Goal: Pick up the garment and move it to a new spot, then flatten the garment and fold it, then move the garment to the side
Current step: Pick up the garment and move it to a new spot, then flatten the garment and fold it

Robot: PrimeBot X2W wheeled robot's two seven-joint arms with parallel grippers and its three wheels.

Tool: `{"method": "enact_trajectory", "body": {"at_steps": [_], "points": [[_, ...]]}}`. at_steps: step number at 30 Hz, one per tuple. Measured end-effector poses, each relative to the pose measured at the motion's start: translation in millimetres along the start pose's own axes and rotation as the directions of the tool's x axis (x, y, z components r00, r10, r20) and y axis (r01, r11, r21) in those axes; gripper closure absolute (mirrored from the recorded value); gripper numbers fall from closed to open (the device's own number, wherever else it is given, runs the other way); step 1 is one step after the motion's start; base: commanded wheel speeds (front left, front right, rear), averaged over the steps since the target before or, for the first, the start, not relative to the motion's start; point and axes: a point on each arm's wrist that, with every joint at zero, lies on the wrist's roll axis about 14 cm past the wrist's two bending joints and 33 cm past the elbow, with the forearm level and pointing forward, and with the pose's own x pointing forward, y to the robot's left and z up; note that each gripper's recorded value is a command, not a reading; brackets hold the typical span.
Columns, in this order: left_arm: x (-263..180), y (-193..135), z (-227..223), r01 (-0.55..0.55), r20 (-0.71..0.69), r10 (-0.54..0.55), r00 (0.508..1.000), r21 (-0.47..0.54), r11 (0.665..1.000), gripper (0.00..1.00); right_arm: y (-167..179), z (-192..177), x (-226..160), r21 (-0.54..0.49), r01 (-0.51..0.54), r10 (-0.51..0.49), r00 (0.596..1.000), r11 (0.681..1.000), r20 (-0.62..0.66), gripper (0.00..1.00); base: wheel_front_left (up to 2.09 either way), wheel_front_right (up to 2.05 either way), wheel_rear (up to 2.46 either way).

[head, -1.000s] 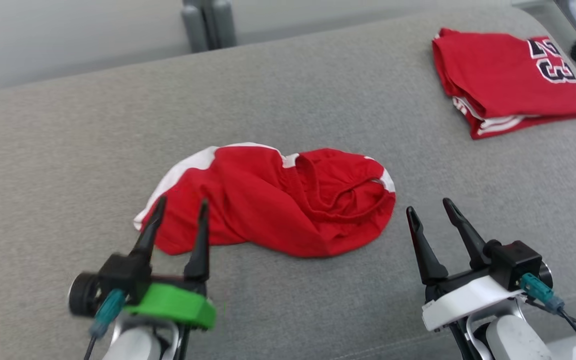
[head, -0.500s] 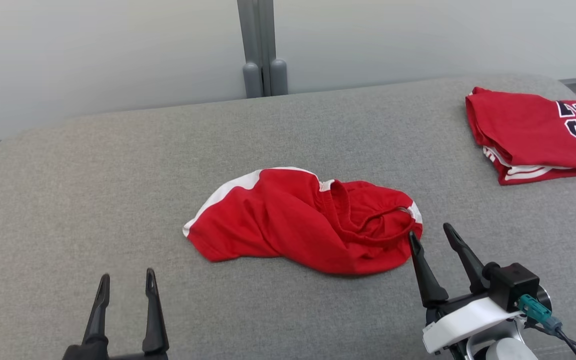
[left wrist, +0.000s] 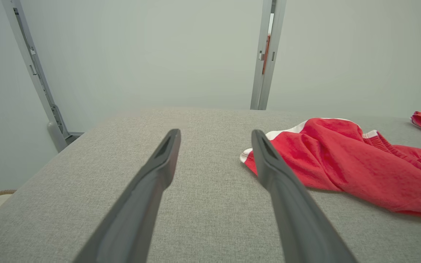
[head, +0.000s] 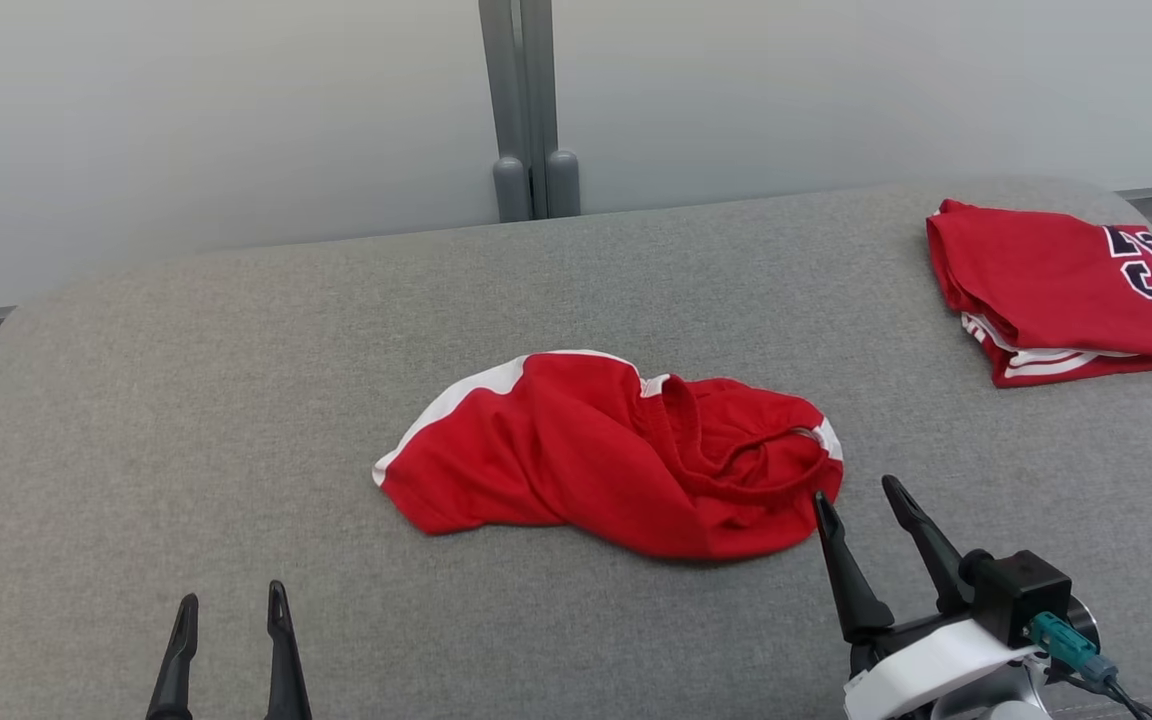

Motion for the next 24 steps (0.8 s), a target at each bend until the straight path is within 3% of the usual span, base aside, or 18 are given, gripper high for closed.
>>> {"method": "enact_trajectory", "body": {"at_steps": [24], "points": [[-1.1,-0.8,-2.2,-0.001,-0.006,0.001,1.0,-0.008,1.0,0.0,6.3,-1.4,2.8,0.013,-0.011,0.011,1.0,1.0,-0.001,0.0,0.0,0.0,0.0]]}}
